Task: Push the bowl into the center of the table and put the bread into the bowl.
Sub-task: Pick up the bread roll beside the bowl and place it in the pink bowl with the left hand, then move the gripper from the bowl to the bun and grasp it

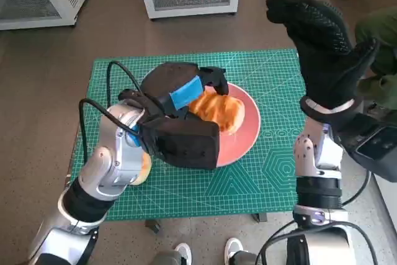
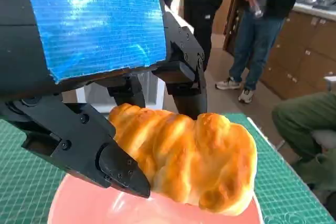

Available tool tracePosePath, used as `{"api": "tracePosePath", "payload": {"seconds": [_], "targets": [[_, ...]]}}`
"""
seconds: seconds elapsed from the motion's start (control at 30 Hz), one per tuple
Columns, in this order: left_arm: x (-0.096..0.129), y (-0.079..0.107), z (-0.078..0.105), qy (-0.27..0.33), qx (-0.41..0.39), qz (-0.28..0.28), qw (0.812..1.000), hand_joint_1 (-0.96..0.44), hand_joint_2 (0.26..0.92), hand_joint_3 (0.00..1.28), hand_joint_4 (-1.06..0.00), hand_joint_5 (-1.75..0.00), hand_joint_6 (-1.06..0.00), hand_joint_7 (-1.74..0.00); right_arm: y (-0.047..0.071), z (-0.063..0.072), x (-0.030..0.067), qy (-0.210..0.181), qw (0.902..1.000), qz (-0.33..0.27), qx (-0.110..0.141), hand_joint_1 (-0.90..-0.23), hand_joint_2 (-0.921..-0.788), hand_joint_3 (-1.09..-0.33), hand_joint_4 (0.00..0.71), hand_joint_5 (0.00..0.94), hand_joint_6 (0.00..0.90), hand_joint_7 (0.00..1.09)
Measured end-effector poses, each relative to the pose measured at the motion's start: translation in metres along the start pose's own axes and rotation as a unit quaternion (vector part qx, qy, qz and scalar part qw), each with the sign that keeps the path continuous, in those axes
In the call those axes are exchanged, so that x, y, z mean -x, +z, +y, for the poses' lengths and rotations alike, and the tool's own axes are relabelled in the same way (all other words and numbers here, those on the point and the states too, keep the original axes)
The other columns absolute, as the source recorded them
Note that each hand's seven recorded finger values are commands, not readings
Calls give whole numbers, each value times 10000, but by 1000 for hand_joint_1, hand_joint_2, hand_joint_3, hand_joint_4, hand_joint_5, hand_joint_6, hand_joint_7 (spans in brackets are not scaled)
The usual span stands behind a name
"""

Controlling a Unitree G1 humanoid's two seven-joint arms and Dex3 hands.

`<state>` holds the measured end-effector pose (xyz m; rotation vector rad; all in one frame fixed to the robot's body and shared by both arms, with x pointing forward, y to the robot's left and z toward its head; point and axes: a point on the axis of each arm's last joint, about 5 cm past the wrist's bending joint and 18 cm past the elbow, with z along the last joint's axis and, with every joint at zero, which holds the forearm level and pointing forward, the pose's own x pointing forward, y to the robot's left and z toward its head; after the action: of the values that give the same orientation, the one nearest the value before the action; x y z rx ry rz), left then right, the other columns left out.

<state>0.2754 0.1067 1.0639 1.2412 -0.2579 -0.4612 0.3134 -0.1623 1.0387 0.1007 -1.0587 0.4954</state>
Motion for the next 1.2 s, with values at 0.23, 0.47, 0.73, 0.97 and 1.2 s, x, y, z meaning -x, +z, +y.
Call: {"api": "tracePosePath", "payload": {"seconds": [0.23, 0.47, 0.73, 0.97, 1.2], "targets": [[-15, -10, 21, -849, 177, 370, 9955, -151, 741, 66, -133, -151, -229, -154, 6, -10, 6, -29, 10000, 15, 32, -661, -921, -716, 284, 0, 226, 387], [-10, 14, 87, -1054, -14, 554, 9929, -352, 731, 51, -52, -16, -189, -87, 6, -9, 7, -65, 10000, 20, 37, -661, -921, -715, 285, 1, 225, 389], [13, 21, 113, -976, -108, 485, 9940, -417, 742, 35, -50, -3, -180, -67, 5, -6, 5, -77, 10000, 22, 37, -661, -921, -714, 285, 1, 229, 394], [116, -20, 224, -697, -111, 485, 9963, -405, 747, 26, -52, -2, -182, -57, 1, 5, 1, -67, 10000, 22, 22, -661, -921, -714, 285, 1, 230, 395], [362, -135, 355, -354, -55, 548, 9979, -338, 733, 9, -29, -1, -192, -43, 0, 11, -1, -53, 10000, 16, 17, -660, -921, -713, 285, 1, 230, 396]]}}
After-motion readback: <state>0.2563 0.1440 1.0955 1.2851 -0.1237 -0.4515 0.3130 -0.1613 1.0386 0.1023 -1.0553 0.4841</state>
